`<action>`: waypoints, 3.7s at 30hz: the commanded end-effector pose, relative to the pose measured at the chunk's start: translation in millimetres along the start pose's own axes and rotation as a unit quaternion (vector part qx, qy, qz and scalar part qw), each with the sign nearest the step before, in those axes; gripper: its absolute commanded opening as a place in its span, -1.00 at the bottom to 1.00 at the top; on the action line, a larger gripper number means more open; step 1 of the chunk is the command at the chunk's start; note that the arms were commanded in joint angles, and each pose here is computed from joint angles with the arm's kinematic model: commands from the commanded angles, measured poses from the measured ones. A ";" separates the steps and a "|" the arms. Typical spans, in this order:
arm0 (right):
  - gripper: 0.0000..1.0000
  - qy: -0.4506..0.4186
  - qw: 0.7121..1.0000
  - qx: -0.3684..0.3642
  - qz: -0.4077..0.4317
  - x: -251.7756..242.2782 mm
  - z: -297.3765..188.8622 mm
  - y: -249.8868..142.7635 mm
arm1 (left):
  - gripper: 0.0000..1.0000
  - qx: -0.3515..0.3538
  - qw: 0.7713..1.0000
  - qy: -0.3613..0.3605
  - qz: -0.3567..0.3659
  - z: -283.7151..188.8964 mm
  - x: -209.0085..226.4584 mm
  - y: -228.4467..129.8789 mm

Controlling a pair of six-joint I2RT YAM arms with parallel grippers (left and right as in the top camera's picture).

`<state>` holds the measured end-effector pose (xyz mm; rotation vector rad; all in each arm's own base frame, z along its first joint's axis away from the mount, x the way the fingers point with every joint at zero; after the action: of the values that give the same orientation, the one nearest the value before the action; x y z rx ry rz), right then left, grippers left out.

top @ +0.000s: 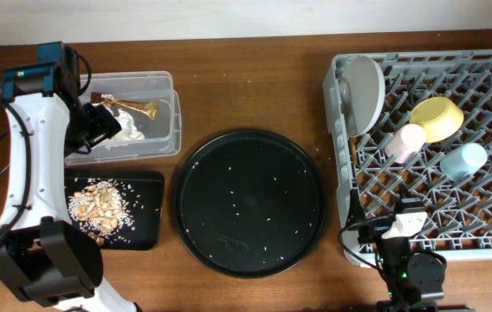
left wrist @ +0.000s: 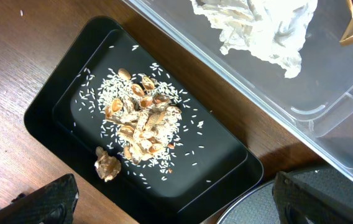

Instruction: Sort waste into correct bins and load items into the dishwasher rack

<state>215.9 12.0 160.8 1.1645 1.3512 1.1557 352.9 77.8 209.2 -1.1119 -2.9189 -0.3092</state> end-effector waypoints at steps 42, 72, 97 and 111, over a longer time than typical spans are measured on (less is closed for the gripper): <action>0.97 -0.018 0.998 0.005 -0.059 -5.2 0.0 -3.6 | 0.99 -0.067 0.993 -0.015 0.096 -20.0 -8.1 -70.0; 0.97 -0.018 0.998 0.005 -0.059 -5.2 0.0 -3.6 | 0.99 -0.477 0.773 -0.393 0.141 37.3 38.1 -156.5; 0.97 -0.018 0.998 0.005 -0.059 -5.2 0.0 -3.6 | 0.99 -0.536 0.729 -0.376 0.200 25.2 44.8 -159.5; 0.97 -0.018 0.998 0.005 -0.059 -5.2 0.0 -3.6 | 0.99 -0.536 0.729 -0.376 0.200 25.2 44.8 -159.5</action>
<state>215.9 8.7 160.8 1.0814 1.3865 1.0521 216.1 -3.5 160.0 -2.3547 -2.7854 -2.1517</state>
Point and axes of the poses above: each gripper's point midway between its finger pads, its own z axis out along the fingers, its own x axis along the line the jaws close on, y = z × x, the point moved 3 cm from there along -z, back along the fingers, and after that the axes turned 9 degrees about -z, right-handed, at the moved point
